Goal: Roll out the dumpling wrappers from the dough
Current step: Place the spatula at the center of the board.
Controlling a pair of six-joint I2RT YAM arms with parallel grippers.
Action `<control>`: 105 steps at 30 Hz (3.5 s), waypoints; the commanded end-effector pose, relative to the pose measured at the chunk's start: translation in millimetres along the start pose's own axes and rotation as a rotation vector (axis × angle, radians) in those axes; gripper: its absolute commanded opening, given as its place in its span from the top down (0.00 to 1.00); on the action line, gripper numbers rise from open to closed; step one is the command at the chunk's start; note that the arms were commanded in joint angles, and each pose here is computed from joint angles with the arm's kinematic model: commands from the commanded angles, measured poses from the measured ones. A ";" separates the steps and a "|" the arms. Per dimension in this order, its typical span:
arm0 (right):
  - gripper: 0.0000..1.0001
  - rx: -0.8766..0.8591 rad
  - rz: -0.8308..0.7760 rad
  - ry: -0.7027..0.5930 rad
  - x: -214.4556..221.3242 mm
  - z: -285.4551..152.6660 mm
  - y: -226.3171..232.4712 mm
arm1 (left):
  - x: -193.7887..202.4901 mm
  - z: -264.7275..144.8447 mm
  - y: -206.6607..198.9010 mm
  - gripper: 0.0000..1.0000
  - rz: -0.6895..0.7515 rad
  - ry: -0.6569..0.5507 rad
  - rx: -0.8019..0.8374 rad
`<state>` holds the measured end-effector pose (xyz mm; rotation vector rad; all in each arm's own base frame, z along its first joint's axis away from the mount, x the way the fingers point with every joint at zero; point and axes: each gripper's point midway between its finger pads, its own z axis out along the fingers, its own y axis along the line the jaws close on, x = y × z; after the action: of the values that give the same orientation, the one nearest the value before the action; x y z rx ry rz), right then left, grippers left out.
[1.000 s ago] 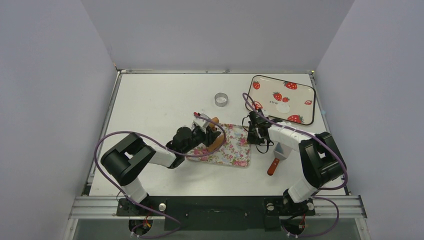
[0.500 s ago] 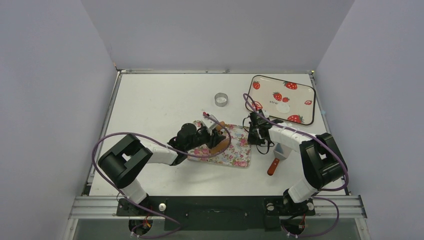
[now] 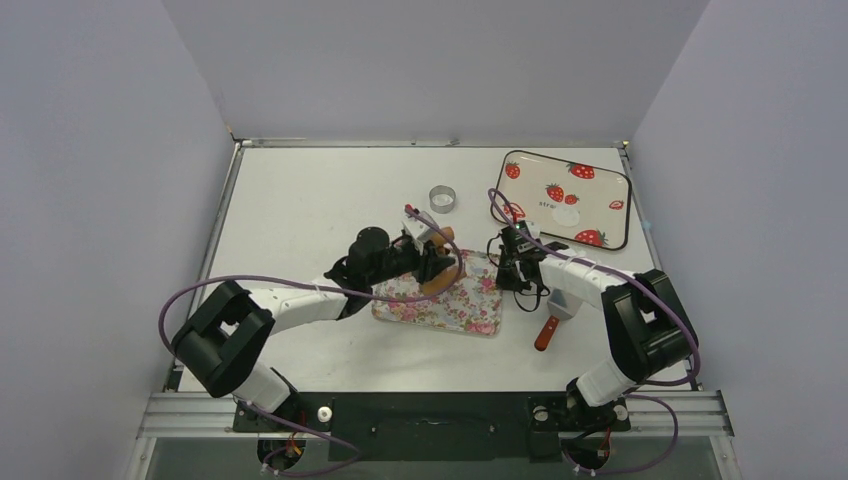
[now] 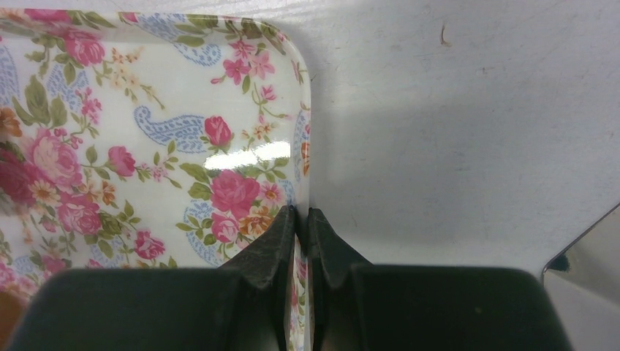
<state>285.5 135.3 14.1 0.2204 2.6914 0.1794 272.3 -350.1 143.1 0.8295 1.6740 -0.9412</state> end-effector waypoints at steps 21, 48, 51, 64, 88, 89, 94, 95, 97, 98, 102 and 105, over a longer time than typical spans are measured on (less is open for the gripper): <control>1.00 0.077 -0.004 0.024 8.0 7.7 -18.3 | -30.2 -19.0 126.2 1.00 -0.023 -0.154 -0.504; 1.00 0.081 -0.013 0.019 4.7 8.3 -17.8 | 132.1 -64.5 118.5 1.00 -0.165 0.277 -0.634; 1.00 0.083 -0.014 0.023 6.3 8.9 -18.7 | 129.7 -58.3 112.7 1.00 -0.128 0.276 -0.577; 1.00 0.090 -0.019 0.001 3.3 2.8 -22.3 | 166.0 -33.2 39.8 1.00 -0.154 0.398 -0.294; 1.00 0.084 -0.003 -0.007 4.7 1.5 -25.7 | 43.2 25.0 -34.0 1.00 -0.097 0.242 0.089; 1.00 0.085 0.001 -0.006 4.9 1.7 -26.0 | 30.1 27.1 -32.1 1.00 -0.095 0.217 0.081; 1.00 0.079 0.047 -0.005 12.6 3.0 -27.1 | -21.9 27.8 21.0 1.00 -0.145 0.084 -0.158; 1.00 0.076 0.070 -0.008 13.4 3.1 -26.5 | -37.1 27.4 31.1 1.00 -0.138 0.048 -0.210; 1.00 0.077 0.110 -0.007 20.6 3.1 -29.0 | -53.6 21.3 49.6 1.00 -0.144 0.027 -0.299; 1.00 0.072 0.123 -0.013 21.0 3.4 -28.5 | -66.3 18.2 59.9 1.00 -0.150 0.001 -0.346; 1.00 0.060 0.161 -0.017 32.9 2.1 -28.0 | -90.1 4.5 76.1 1.00 -0.201 -0.025 -0.420; 1.00 0.053 0.149 -0.018 43.6 -3.7 -25.8 | -111.9 0.9 66.0 1.00 -0.216 -0.088 -0.373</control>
<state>275.8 130.9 12.4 0.4034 2.5942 0.2591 352.9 -327.8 158.2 0.4640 1.9741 -0.6744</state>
